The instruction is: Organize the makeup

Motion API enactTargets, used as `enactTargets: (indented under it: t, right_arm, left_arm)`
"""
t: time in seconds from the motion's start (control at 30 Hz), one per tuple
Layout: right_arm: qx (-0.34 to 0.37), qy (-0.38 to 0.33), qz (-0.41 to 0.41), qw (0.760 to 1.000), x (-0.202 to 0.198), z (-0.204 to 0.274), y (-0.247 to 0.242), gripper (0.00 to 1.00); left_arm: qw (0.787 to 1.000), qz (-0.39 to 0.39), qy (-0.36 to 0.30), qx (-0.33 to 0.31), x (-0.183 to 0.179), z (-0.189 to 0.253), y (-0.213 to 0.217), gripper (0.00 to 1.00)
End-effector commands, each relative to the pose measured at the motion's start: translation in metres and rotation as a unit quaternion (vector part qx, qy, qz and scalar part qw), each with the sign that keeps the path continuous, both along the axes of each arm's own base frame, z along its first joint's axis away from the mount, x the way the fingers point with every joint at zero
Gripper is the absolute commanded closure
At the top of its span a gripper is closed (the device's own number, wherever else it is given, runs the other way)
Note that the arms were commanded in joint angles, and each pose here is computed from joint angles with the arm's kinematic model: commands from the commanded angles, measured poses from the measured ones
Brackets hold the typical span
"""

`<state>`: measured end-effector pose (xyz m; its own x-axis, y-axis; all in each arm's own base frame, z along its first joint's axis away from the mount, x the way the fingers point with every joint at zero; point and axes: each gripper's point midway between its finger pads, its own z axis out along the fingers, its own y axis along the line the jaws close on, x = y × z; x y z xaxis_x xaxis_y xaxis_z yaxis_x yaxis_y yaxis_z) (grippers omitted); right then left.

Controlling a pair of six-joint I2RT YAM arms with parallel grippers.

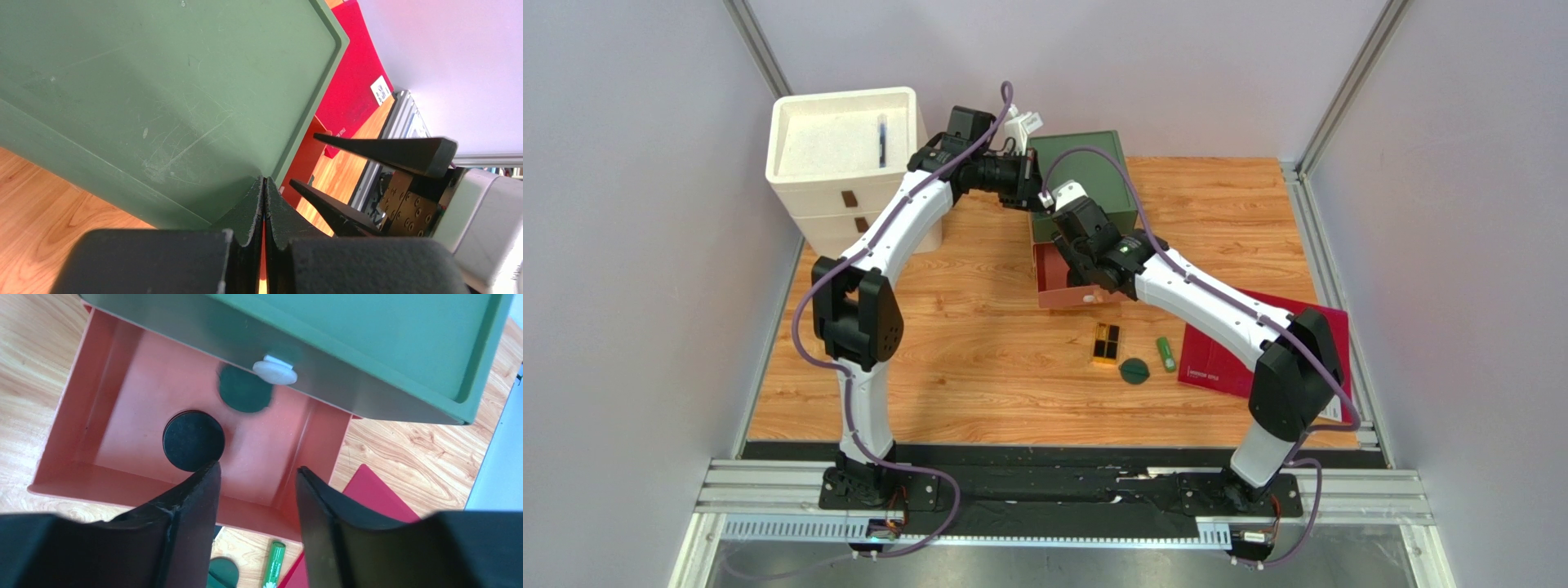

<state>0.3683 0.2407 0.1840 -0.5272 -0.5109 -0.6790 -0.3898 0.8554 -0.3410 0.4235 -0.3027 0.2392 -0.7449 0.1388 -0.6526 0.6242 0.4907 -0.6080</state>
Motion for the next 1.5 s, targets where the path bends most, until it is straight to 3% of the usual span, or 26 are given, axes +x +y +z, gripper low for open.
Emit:
enactTargets:
  t: [0.0,0.17,0.67,0.83,1.03,1.47]
  right_arm:
    - [0.018,-0.049,-0.010,0.999,0.015,0.029,0.005,0.44]
    - [0.022,-0.044,-0.029,0.998,0.005,0.026,-0.009,0.49]
    - [0.178,0.043,-0.108,0.977,-0.100,-0.017,-0.057,0.53]
    - [0.176,0.104,-0.103,0.974,-0.122,-0.064,-0.056,0.59]
    - [0.182,0.184,-0.100,0.961,-0.147,-0.115,-0.048,0.56]
    - [0.117,0.202,-0.102,0.967,-0.136,-0.155,-0.050,0.56]
  left_arm:
    - [0.998,0.004,0.057,0.036,-0.008,-0.035,0.003,1.00]
    - [0.998,0.002,0.058,0.033,-0.008,-0.035,0.001,1.00]
    - [0.997,-0.013,0.066,0.028,-0.014,-0.040,0.001,1.00]
    - [0.997,-0.019,0.068,0.032,-0.018,-0.044,0.003,1.00]
    - [0.996,-0.026,0.077,0.029,-0.023,-0.050,0.002,1.00]
    - [0.996,-0.032,0.083,0.031,-0.030,-0.056,0.003,1.00]
